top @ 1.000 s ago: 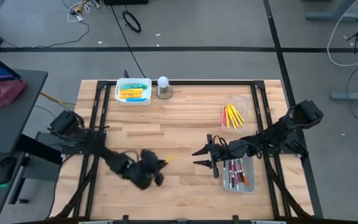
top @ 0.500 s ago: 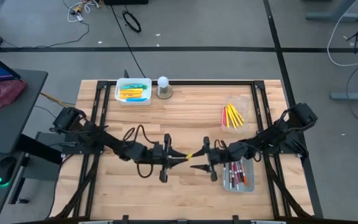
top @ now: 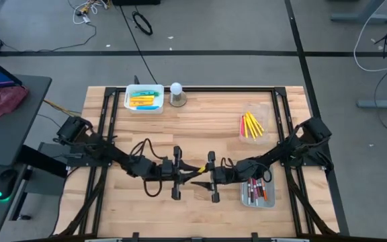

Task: Pick & Place Markers
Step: Put the yellow pen into the transparent bin

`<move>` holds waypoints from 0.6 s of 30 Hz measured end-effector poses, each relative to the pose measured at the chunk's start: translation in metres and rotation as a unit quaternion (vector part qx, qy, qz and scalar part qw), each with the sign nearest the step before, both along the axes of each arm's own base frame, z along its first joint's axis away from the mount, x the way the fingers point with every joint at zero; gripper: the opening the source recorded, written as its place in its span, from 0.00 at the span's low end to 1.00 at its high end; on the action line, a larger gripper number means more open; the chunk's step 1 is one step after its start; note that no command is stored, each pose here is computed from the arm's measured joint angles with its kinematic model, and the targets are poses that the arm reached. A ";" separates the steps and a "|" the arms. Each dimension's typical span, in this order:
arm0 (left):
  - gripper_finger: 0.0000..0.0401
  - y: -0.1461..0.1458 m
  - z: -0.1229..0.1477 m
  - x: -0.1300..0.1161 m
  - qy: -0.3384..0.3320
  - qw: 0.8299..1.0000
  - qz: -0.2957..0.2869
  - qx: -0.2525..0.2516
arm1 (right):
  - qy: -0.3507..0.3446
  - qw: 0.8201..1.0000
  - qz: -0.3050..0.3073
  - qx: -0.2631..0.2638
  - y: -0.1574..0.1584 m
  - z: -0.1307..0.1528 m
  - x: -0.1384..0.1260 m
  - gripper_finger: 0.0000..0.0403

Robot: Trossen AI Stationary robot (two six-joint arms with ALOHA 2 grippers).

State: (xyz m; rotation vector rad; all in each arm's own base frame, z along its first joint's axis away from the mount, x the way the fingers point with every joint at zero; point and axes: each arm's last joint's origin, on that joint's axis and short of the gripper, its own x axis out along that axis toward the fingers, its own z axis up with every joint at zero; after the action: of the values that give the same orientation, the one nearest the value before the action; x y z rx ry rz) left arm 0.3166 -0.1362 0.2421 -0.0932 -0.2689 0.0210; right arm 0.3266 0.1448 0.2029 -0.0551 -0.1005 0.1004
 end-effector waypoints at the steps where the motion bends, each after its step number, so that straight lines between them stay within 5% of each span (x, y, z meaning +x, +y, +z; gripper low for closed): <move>1: 0.12 -0.001 0.000 -0.001 0.001 1.000 0.002 -0.001 | 0.000 1.000 0.001 0.000 0.000 0.000 0.000 0.34; 7: 0.13 -0.004 -0.001 -0.002 0.008 1.000 0.008 0.002 | 0.009 0.999 -0.033 0.007 0.005 -0.001 -0.003 0.06; 12: 0.21 -0.003 -0.004 -0.001 0.021 0.999 0.017 0.020 | 0.035 0.996 -0.084 0.018 0.011 -0.001 -0.010 0.08; 18: 0.43 -0.003 -0.013 0.001 0.067 0.997 0.027 0.023 | 0.140 0.976 -0.164 0.042 0.004 0.014 -0.035 0.05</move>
State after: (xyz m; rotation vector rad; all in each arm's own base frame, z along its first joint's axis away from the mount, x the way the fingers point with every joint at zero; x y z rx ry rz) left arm 0.3176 -0.1392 0.2292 -0.0380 -0.1382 0.0750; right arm 0.2914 0.1484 0.2171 0.0279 0.1862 -0.2275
